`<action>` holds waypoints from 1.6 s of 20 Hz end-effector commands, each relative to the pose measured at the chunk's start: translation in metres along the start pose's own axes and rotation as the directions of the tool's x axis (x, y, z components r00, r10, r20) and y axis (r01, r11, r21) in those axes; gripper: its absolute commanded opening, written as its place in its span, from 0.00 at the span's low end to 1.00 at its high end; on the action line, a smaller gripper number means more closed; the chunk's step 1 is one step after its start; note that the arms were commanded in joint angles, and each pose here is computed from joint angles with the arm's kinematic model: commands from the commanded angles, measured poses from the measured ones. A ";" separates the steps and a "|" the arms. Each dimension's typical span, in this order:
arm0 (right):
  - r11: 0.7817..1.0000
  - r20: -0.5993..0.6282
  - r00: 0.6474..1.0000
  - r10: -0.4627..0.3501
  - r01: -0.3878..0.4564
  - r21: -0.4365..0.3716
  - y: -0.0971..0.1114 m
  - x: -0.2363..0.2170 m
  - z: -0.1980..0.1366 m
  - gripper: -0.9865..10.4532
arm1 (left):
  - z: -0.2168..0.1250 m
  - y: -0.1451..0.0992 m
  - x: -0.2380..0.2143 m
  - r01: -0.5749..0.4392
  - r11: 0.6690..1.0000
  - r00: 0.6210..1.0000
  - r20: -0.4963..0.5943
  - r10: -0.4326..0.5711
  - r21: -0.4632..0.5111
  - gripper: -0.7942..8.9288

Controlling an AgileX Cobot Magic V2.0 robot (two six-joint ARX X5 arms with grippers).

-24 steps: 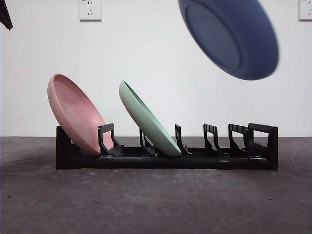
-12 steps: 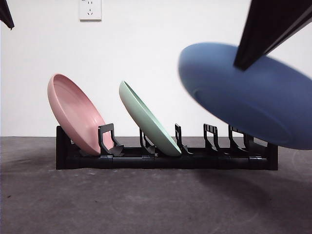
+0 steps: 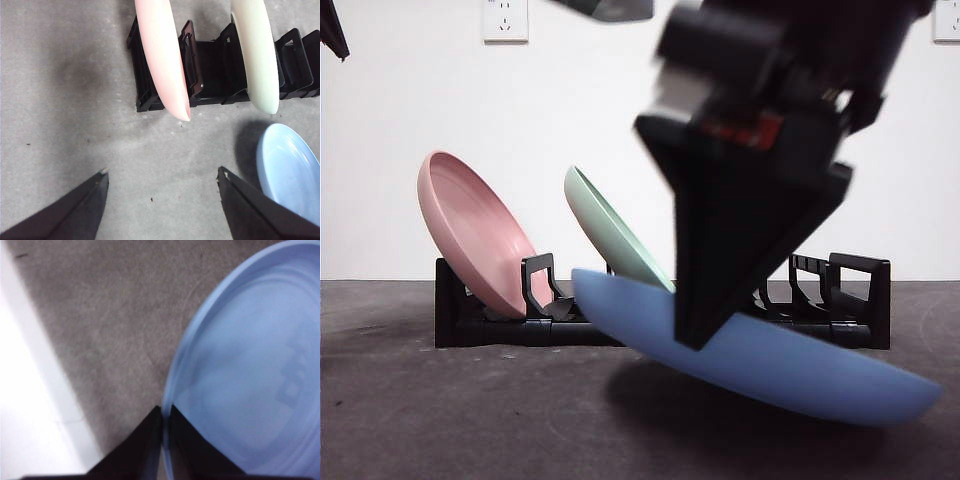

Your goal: Place the plate

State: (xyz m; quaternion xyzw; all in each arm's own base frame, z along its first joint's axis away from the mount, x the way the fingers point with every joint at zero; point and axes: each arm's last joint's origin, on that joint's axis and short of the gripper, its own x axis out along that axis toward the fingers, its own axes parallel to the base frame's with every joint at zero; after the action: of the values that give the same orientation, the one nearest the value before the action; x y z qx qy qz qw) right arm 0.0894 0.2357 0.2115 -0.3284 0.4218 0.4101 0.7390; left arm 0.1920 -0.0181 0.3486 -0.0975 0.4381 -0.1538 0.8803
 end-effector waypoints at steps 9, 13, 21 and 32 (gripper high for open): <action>0.986 0.037 0.999 -0.021 0.027 -0.167 0.012 0.035 0.021 0.10 | 0.005 -0.003 -0.005 0.004 0.999 0.999 0.032 -0.006 0.053 0.44; 0.973 0.081 0.997 -0.015 0.034 -0.230 0.014 0.039 0.027 0.10 | 0.005 -0.003 -0.005 0.004 0.998 0.999 0.033 -0.006 0.055 0.44; 0.965 0.075 0.997 -0.010 0.029 -0.261 0.016 0.039 0.026 0.21 | 0.005 -0.003 -0.005 0.004 0.998 0.999 0.032 -0.006 0.056 0.44; 0.991 0.274 0.962 -0.016 0.051 -0.122 -0.003 -0.042 0.048 0.31 | 0.006 -0.003 -0.005 0.004 0.997 0.999 0.039 -0.007 0.074 0.44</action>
State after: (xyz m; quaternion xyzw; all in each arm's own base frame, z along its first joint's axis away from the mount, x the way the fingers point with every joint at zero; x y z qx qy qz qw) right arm 0.0947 0.2576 0.2649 -0.3374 0.2837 0.4704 0.7645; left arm 0.1926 -0.0181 0.3494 -0.0792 0.4299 -0.1632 0.8845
